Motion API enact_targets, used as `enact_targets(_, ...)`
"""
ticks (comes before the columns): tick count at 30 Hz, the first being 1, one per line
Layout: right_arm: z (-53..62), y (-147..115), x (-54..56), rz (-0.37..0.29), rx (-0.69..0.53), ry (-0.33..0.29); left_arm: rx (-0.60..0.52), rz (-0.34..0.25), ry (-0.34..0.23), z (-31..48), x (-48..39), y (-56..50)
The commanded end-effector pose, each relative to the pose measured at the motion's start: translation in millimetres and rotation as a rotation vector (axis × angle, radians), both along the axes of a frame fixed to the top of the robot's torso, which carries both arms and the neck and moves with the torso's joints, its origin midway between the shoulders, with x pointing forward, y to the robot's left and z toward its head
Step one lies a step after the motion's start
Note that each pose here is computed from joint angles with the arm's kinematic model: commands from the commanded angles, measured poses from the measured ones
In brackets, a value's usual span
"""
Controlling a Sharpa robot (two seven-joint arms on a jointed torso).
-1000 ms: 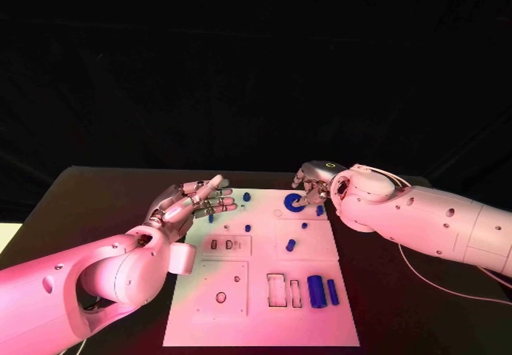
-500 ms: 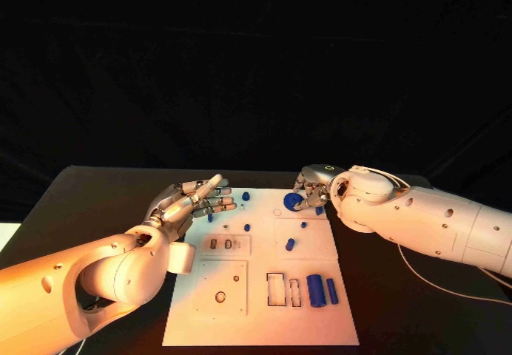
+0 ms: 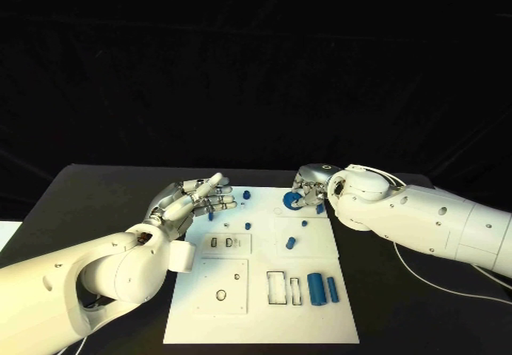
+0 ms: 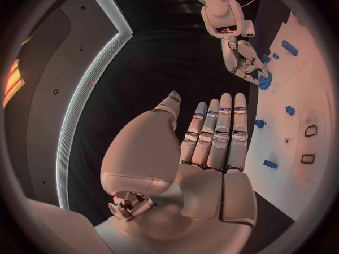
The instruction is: Assemble the parts on the task board
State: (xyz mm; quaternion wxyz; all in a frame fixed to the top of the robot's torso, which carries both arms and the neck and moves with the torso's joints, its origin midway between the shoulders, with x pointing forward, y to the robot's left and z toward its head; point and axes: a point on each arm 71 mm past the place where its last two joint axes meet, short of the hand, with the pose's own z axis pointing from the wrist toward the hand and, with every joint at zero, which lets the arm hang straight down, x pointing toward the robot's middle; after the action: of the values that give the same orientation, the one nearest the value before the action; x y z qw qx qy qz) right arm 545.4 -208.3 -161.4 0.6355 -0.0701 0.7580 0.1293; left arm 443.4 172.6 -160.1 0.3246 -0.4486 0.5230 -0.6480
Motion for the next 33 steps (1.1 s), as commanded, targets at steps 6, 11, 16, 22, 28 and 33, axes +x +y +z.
enact_targets(6,-8.2,1.5,-2.1,0.019,-0.043,0.016,-0.013,-0.017,-0.005,1.2,-0.2,-1.9)
enact_targets(11,-2.9,4.3,-3.7,0.026,-0.015,-0.058,-0.013,-0.017,-0.005,1.2,-0.2,-1.9)
enact_targets(16,7.5,11.5,-10.6,0.049,0.072,-0.166,-0.016,-0.017,-0.005,1.1,0.1,-1.2)
enact_targets(22,15.4,26.7,-21.3,0.086,0.123,-0.217,-0.018,-0.009,-0.005,0.6,1.5,1.6)
enact_targets(28,16.9,49.1,-25.9,0.125,0.140,-0.216,-0.016,0.000,-0.005,0.3,2.4,4.2)
enact_targets(33,16.2,70.0,-25.9,0.155,0.150,-0.210,-0.017,0.002,-0.006,0.4,2.5,4.7)
